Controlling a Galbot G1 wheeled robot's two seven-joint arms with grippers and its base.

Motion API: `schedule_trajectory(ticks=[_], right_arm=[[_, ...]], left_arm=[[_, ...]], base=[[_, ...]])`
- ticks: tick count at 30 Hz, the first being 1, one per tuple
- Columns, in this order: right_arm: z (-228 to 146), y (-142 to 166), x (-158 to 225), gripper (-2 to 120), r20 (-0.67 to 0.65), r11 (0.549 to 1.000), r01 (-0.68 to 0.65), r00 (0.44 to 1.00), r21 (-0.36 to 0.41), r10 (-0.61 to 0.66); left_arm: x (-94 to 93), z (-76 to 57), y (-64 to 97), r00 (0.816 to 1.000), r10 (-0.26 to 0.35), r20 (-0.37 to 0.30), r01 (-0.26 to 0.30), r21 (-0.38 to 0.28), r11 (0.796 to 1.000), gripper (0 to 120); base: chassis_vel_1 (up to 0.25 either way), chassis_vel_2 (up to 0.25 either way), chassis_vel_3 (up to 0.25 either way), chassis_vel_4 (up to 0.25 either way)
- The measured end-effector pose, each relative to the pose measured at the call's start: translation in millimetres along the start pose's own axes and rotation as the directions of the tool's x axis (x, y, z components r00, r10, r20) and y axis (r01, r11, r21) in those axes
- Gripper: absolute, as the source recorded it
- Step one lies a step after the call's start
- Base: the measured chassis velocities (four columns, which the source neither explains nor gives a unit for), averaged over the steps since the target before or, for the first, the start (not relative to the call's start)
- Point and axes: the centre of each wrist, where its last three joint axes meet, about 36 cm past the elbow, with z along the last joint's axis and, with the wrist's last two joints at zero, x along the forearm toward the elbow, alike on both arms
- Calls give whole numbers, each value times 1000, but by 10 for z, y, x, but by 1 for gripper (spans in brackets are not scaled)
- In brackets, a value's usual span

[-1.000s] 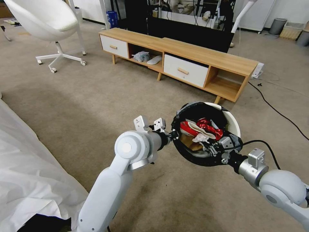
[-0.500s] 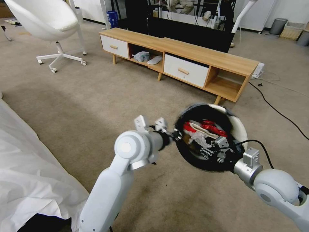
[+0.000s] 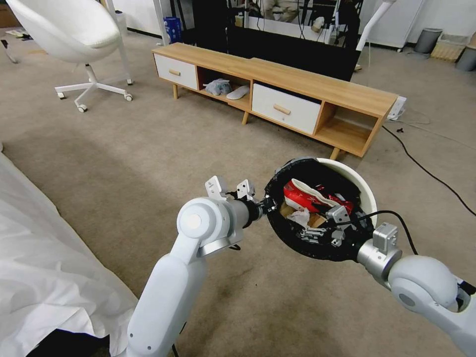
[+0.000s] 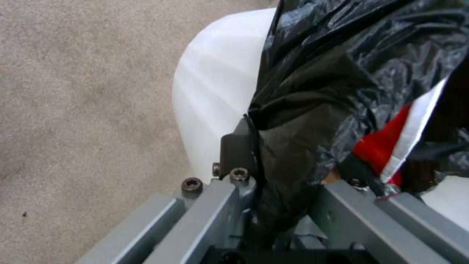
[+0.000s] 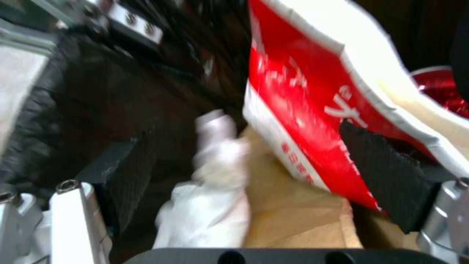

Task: Pick up the trash bin and place the garbage on the floor into it.

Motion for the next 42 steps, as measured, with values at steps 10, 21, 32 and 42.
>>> schedule_trajectory(ticks=[10, 21, 32, 42], right_arm=[[-107, -14, 18, 93, 22, 1000, 9, 1000, 4, -10], [-264, 14, 85, 93, 48, 999, 31, 998, 9, -31], [-636, -31, 403, 96, 85, 995, 33, 996, 95, -41], [-861, 126, 487, 98, 156, 996, 46, 986, 71, -56]], left_arm=[[-82, -98, 105, 999, -48, 21, 47, 39, 998, 1], [-123, -164, 138, 998, -56, 33, 54, 59, 997, 0], [-187, -89, 244, 991, -126, 39, 122, 82, 989, 0], [-188, 3, 410, 980, -196, 25, 193, 75, 978, 0]], base=[[0, 0, 0, 0], [0, 0, 0, 0], [0, 0, 0, 0], [0, 0, 0, 0]])
